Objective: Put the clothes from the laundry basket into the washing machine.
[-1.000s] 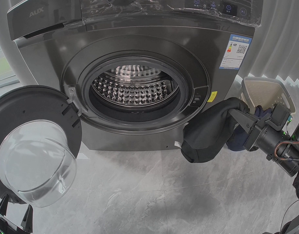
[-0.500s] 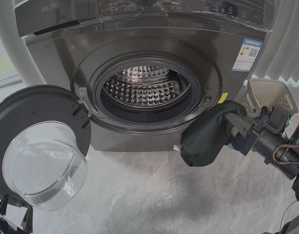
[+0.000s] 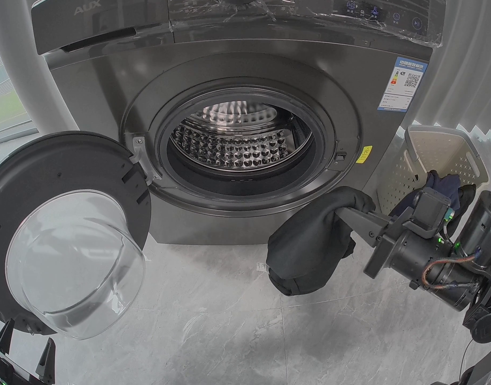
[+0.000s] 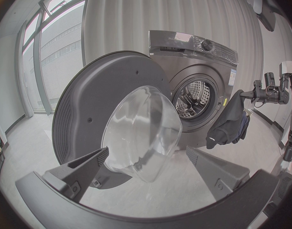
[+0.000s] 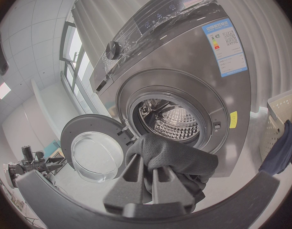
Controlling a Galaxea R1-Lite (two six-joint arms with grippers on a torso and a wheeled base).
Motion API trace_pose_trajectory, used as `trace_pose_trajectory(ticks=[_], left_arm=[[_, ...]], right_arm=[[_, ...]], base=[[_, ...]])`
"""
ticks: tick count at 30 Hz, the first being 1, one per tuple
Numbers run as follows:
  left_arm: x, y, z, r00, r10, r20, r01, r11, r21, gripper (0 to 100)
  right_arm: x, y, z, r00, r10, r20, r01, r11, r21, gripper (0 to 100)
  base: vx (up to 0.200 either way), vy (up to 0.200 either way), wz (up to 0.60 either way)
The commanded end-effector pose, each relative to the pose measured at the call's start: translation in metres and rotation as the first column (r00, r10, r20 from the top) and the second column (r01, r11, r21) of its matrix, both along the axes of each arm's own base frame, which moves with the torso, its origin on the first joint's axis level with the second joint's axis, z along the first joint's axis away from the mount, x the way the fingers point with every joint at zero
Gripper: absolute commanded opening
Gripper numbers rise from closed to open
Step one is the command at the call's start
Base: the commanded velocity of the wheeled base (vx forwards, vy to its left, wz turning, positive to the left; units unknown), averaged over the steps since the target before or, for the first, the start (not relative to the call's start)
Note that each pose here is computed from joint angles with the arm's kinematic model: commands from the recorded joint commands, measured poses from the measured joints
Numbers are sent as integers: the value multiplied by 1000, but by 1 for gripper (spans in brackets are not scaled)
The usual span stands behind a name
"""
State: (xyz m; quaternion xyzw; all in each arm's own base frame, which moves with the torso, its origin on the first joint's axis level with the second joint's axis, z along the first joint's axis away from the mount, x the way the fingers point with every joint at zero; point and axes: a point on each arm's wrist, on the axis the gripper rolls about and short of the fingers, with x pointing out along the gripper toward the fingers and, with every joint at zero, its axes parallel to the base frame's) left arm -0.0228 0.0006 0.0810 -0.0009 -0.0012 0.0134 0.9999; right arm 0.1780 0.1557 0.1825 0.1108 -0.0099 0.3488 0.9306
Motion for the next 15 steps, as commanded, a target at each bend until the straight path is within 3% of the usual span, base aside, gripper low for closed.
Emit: trace_pose_trajectory(ticks=[1,5,6,8,9,11,12,13,15], left_arm=[[0,0,-5,1000,-2,-2,2,1000,3,100],[0,0,-3,1000,-14,18,14,999,30,100],[-2,-1,6,997,-30,75,28,999,22,100],[-13,-2,46,968,-76,240,75,997,12,100],[-15,-2,57,962,-102,253,104,995,4,100],[-10,-4,64,962,-193,193,196,981,4,100],[-9,-4,65,962,-200,187,203,979,4,100],[-3,-5,63,948,-291,127,294,956,-10,100],[2,-6,63,933,-350,87,354,935,-32,100]], right_arm=[[8,18,-4,1000,-3,-15,3,1000,-6,0],[17,28,-1,1000,-14,-4,14,1000,8,0],[21,33,-3,1000,-21,-8,21,1000,6,0],[25,38,-4,999,-30,-12,30,1000,6,0],[27,40,-5,1000,-29,-13,29,1000,7,0],[32,45,-1,1000,-27,-8,27,999,31,0],[32,46,0,1000,-25,-8,26,999,34,0],[34,51,4,1000,-17,-2,17,998,64,0],[32,55,8,1000,-4,13,3,996,89,0]], base=[[0,0,0],[0,0,0],[0,0,0],[0,0,0],[0,0,0],[0,0,0],[0,0,0],[0,0,0],[0,0,0]])
